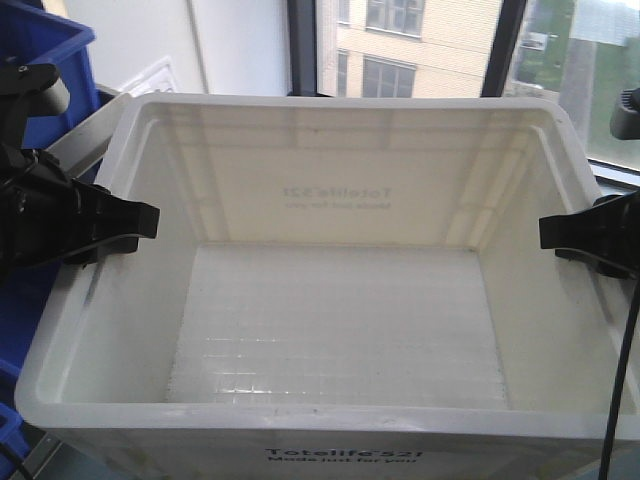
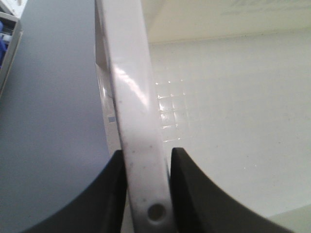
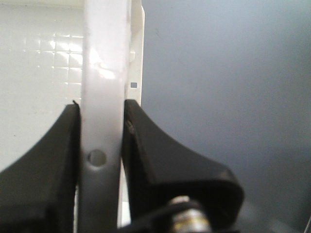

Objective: Move bin from left to right shelf
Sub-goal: 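Carry the tote with both grippers up to the other shelf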

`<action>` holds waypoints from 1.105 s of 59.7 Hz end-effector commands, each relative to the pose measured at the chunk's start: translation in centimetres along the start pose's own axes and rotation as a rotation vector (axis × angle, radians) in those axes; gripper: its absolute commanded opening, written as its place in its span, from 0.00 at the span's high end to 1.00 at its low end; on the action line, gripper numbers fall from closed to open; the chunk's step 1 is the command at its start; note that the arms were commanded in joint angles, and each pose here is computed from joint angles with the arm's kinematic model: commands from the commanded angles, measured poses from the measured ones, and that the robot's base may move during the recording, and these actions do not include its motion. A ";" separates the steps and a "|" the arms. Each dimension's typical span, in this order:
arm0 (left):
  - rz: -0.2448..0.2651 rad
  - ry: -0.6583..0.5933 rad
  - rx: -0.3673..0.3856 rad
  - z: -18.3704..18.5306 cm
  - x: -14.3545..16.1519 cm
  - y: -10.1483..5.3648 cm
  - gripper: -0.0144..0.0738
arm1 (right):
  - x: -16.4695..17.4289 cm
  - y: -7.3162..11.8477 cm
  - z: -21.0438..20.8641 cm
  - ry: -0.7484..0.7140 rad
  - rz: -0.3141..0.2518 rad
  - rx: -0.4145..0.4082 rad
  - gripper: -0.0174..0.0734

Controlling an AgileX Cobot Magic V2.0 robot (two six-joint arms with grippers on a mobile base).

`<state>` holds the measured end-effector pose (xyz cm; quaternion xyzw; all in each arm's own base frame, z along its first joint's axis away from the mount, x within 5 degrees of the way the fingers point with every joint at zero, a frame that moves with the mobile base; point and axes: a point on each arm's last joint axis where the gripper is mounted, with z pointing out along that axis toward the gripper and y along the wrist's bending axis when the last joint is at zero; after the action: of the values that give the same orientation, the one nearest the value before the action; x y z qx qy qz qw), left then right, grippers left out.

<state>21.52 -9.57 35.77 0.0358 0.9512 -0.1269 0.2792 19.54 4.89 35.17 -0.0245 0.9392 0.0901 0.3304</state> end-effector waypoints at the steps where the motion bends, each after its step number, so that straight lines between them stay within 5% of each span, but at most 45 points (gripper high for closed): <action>1: 0.016 -0.163 0.075 -2.4 -1.3 -0.8 0.84 | -1.9 0.2 -1.8 -0.183 -0.021 -0.014 0.81; 66: 0.016 -0.163 0.075 -2.4 -1.3 -0.8 0.84 | -1.9 0.2 -1.8 -0.183 -0.021 -0.014 0.81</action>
<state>21.52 -9.57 35.77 0.0359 0.9511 -0.1268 0.2792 19.56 4.90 35.19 -0.0243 0.9387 0.0909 0.3317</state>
